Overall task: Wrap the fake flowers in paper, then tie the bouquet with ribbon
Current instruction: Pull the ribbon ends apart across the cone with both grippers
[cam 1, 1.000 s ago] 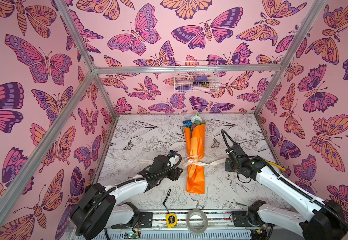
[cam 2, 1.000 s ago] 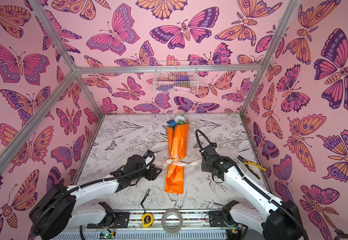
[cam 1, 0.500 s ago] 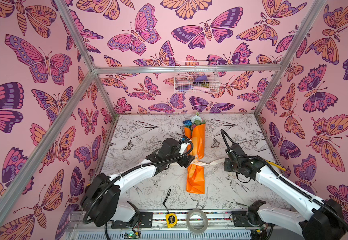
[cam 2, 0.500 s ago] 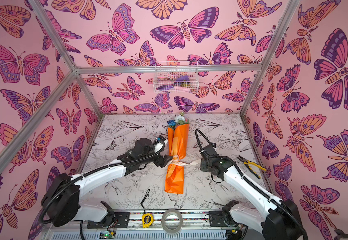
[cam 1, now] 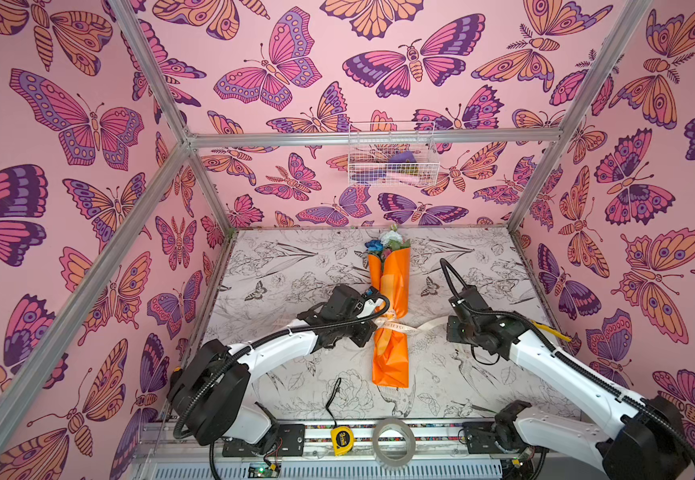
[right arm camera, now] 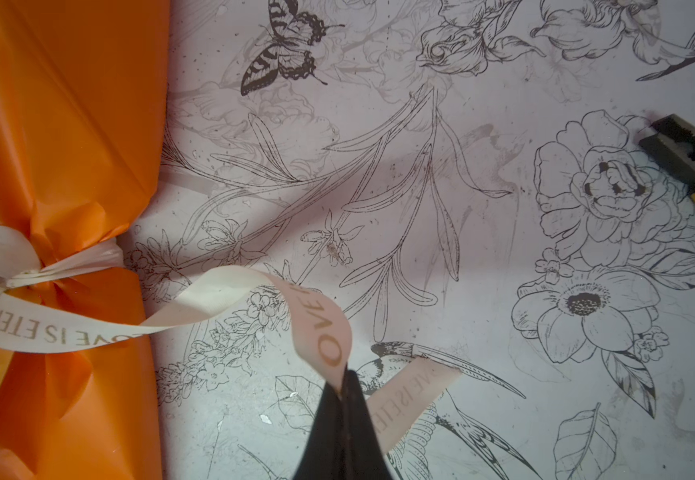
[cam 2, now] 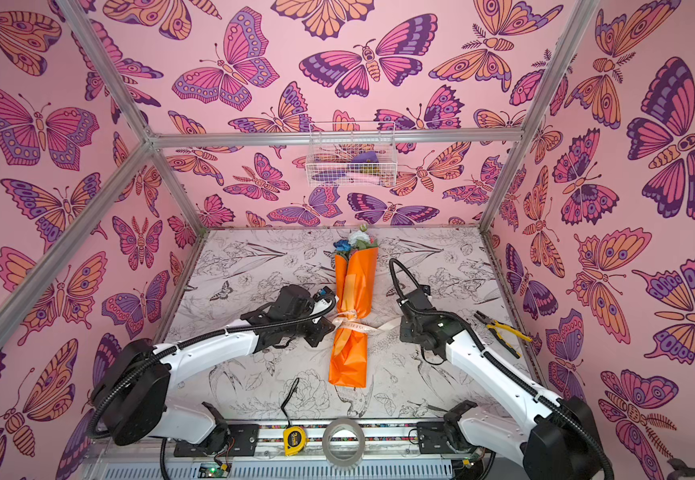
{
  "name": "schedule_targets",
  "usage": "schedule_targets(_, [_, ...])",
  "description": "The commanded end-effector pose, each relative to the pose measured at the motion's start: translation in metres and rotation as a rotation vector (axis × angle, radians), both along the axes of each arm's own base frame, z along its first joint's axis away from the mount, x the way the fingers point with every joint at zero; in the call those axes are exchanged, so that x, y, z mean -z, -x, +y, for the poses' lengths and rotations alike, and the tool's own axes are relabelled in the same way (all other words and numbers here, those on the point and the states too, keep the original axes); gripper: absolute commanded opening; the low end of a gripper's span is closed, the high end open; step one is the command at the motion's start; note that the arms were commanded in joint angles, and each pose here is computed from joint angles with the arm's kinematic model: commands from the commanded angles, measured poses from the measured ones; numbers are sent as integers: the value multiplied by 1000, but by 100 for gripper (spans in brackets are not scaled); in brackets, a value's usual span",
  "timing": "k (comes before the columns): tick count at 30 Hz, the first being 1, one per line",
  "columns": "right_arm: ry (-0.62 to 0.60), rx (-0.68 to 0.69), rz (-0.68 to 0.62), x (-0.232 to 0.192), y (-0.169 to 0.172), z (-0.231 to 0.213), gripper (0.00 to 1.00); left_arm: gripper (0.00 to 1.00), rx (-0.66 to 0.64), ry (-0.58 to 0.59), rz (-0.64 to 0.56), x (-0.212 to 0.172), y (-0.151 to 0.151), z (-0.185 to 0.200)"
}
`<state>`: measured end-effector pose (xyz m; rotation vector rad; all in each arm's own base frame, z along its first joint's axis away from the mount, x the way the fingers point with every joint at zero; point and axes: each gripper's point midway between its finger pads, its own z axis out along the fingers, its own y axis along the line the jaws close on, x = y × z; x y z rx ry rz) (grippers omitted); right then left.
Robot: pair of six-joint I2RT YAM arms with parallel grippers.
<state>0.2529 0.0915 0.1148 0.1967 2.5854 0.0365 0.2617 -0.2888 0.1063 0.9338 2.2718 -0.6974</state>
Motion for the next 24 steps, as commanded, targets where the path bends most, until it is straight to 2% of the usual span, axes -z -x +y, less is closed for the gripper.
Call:
schedule_targets(1, [19, 50, -18, -4, -3, -10, 0, 0, -15, -7, 27, 10, 11, 8])
schedule_targets(9, [80, 181, -16, -1, 3, -47, 0, 0, -96, -96, 63, 47, 27, 41])
schedule_targets(15, [60, 237, -4, 6, 10, -59, 0, 0, -199, -191, 128, 80, 23, 56])
schedule_targets(19, [55, 242, 11, 10, 11, -59, 0, 4, -227, -210, 147, 87, 18, 56])
schedule_targets(20, [52, 239, 16, 10, 12, -58, 0, 7, -231, -209, 146, 87, 17, 55])
schedule_targets(21, [43, 233, 19, 11, 11, -56, 0, 15, -232, -201, 144, 84, 16, 54])
schedule_targets(23, [19, 217, 27, 13, 11, -51, 0, 38, -232, -175, 134, 76, 15, 51])
schedule_targets(24, [7, 208, 28, 14, 10, -48, 0, 44, -231, -161, 124, 70, 14, 50])
